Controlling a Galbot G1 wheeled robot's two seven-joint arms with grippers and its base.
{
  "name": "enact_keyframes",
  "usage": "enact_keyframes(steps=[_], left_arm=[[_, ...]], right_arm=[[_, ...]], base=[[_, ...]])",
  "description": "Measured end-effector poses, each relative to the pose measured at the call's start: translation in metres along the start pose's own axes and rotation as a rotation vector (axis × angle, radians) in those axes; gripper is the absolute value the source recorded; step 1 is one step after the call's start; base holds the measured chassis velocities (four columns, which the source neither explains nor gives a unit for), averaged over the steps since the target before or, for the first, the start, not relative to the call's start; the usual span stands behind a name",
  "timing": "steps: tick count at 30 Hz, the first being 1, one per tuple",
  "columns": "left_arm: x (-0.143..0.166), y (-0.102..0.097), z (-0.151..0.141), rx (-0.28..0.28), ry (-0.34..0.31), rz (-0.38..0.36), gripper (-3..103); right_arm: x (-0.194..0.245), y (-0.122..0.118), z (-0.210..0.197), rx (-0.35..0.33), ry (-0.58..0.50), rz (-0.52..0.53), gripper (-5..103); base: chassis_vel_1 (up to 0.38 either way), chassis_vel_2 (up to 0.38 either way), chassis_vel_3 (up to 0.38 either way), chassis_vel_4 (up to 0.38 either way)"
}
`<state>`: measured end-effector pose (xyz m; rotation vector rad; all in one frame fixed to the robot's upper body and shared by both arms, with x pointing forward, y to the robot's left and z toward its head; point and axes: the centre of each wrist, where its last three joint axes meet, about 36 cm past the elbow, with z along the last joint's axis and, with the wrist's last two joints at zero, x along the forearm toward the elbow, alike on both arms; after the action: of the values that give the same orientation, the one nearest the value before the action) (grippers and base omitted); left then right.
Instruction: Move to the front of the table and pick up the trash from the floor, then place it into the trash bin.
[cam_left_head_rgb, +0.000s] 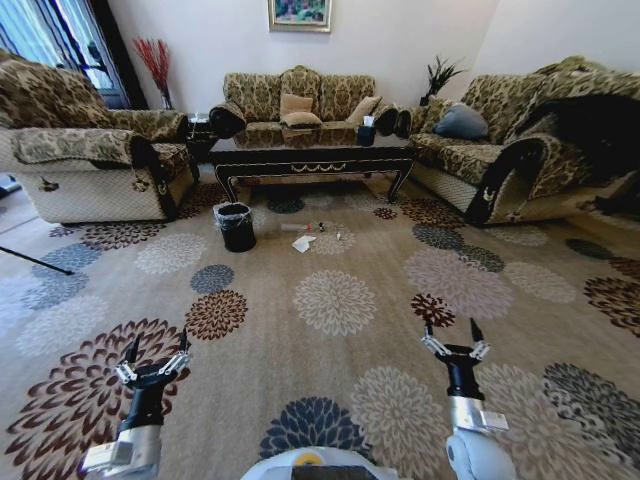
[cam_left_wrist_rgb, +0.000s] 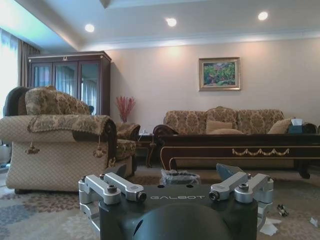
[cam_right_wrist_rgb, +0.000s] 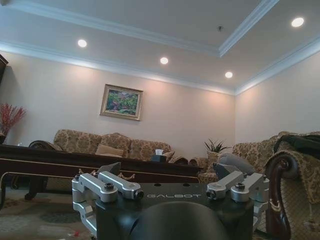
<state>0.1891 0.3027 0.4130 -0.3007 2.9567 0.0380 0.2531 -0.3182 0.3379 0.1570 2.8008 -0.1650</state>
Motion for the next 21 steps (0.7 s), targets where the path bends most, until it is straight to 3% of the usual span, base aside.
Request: enact_keyframes(steps=[8, 10, 21], left_arm=[[0.003, 0.002, -0.006, -0.01, -0.012, -0.003, 100], [0.004, 0.002, -0.008, -0.012, -0.015, -0.005, 100], [0.004, -0.001, -0.012, -0.038, -0.022, 0.007, 100]], right_arm=[[-0.001, 0.005, 0.004, -0.01, 0.001, -0.03, 100], [-0.001, 0.003, 0.005, 0.002, -0.004, -0.096, 100], [0.005, -0.006, -0.009, 0.049, 0.105, -0.19, 100]], base=[[-0.016, 0.017, 0.009, -0.02], [-0.104, 0.104, 0.101, -0.09], [-0.24, 0.232, 0.223, -0.218]])
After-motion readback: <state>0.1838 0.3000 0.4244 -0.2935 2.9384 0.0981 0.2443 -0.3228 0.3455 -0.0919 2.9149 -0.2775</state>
